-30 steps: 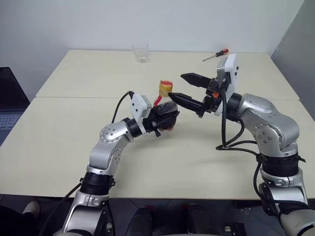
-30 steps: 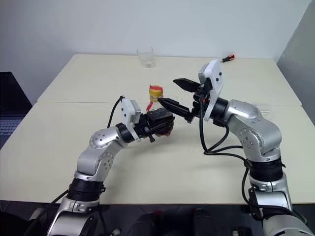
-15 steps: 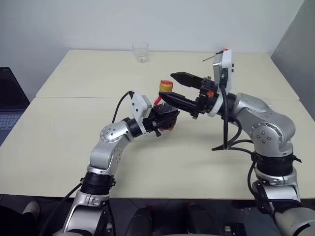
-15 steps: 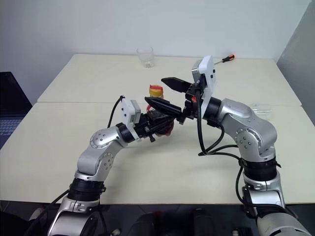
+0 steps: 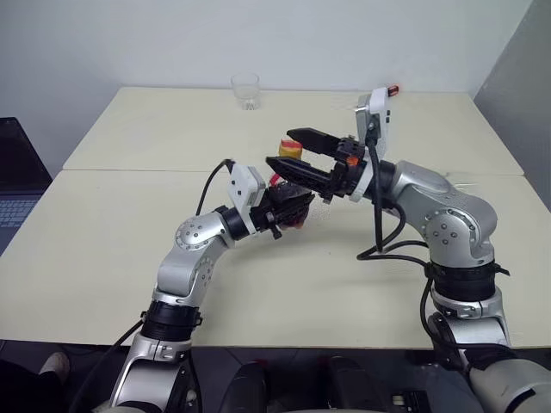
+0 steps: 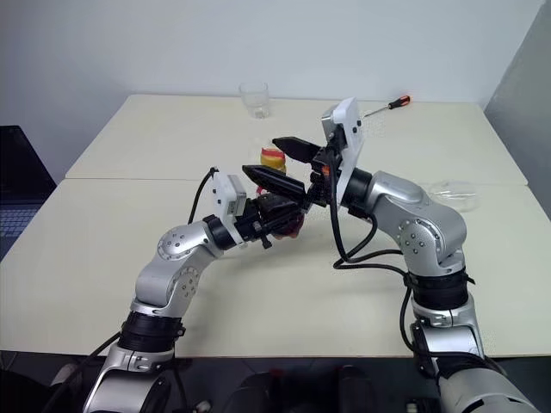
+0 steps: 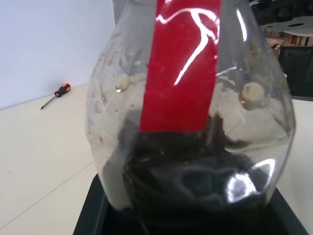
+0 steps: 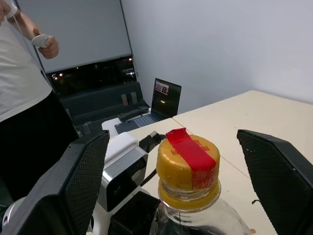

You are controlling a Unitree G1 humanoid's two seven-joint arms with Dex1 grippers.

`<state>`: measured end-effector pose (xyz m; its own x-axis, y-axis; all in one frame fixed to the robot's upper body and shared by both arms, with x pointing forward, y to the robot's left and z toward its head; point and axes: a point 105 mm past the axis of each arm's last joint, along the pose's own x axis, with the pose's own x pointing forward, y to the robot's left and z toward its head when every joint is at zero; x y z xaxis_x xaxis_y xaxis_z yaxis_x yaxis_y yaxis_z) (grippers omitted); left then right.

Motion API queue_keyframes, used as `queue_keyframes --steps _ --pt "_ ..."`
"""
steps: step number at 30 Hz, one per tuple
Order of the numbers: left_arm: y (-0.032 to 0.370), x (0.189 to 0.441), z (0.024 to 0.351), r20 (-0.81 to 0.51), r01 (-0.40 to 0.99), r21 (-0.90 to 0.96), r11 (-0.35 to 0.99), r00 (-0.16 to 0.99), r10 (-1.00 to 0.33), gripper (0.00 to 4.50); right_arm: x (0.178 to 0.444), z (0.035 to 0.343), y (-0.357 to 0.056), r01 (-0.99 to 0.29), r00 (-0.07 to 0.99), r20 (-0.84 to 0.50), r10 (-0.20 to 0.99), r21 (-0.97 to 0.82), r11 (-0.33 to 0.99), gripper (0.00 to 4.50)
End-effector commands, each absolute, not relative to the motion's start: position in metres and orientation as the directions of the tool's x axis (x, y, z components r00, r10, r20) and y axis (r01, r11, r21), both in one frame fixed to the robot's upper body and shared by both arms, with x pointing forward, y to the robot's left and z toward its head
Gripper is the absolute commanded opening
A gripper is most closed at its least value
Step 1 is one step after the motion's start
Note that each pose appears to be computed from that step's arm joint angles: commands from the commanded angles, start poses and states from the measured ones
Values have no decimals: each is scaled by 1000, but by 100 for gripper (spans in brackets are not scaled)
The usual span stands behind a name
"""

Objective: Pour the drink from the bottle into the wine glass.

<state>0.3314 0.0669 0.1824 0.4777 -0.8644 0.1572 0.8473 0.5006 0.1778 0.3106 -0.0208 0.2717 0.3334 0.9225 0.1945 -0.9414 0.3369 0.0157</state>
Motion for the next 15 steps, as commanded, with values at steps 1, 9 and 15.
queue_keyframes --steps 1,9,15 --pt "64 326 199 211 840 230 492 450 -868 181 307 287 -20 -945 315 235 919 -8 326 323" --pt "63 325 199 215 839 228 493 451 -866 181 308 288 -22 -945 322 238 917 12 328 119" --pt "64 323 197 215 840 226 493 451 -866 181 308 293 -25 -941 327 245 913 -5 339 119"
